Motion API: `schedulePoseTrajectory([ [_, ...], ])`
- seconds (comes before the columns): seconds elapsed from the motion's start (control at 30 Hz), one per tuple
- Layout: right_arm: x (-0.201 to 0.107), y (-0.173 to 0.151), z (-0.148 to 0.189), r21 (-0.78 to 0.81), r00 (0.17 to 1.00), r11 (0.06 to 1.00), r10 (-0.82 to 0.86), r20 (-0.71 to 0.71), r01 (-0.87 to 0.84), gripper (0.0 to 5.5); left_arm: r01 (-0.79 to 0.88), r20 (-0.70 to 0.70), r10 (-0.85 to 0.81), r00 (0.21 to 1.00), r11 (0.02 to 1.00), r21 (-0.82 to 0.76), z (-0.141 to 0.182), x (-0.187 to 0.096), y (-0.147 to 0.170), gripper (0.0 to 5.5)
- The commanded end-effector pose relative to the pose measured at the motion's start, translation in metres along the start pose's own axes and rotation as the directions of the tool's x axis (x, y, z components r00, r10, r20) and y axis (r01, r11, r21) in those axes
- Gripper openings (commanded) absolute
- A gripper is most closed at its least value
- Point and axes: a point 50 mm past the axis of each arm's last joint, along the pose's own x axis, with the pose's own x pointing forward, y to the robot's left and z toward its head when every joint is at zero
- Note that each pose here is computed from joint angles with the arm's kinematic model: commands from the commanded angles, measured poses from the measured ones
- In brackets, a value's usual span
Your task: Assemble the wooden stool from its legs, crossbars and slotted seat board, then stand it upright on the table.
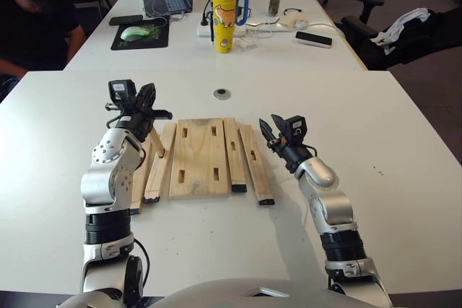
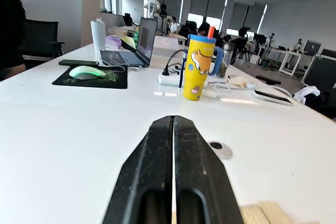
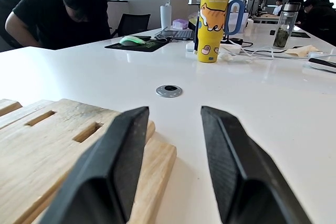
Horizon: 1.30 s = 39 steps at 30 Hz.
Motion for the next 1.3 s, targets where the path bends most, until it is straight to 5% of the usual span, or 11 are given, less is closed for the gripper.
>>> schedulePoseTrajectory([
  [0.03, 0.001, 0.0, -0.001, -0.003, 1.0, 1.0, 0.003, -0.006, -0.003, 1.84, 0.014, 0.241, -0.021, 0.97, 0.999, 0.032, 0.053, 0.006, -0.008, 0.02],
  [0.17, 0.001, 0.0, -0.001, -0.003, 1.0, 1.0, -0.004, -0.003, 0.004, 1.84, 0.049, 0.22, -0.059, 0.974, 0.997, 0.052, 0.053, 0.009, -0.015, 0.02],
  [0.33, 0.001, 0.003, 0.001, 0.002, 1.0, 1.0, 0.002, 0.003, -0.002, 1.84, 0.008, -0.231, 0.017, 0.973, 0.994, 0.105, -0.047, -0.016, -0.002, 0.02],
  [0.43, 0.002, 0.003, 0.003, 0.002, 1.0, 1.0, 0.008, 0.006, -0.008, 1.84, -0.018, -0.337, 0.058, 0.94, 0.993, 0.121, -0.074, -0.031, 0.006, 0.02],
  [0.77, 0.002, 0.003, -0.001, 0.002, 1.0, 1.0, 0.013, -0.003, -0.013, 1.84, -0.03, 0.048, 0.021, 0.999, 0.977, 0.21, -0.001, -0.004, -0.007, 0.02],
  [0.93, 0.002, 0.002, -0.002, -0.001, 1.0, 1.0, 0.017, -0.01, -0.017, 1.84, -0.097, 0.191, 0.054, 0.98, 0.969, 0.226, 0.024, -0.017, 0.0, 0.77],
  [1.3, -0.006, 0.004, -0.008, 0.0, 0.999, 1.0, 0.009, -0.031, -0.009, 1.84, 0.084, -0.099, -0.064, 0.993, 0.974, 0.21, -0.021, -0.083, 0.0, 2.48],
])
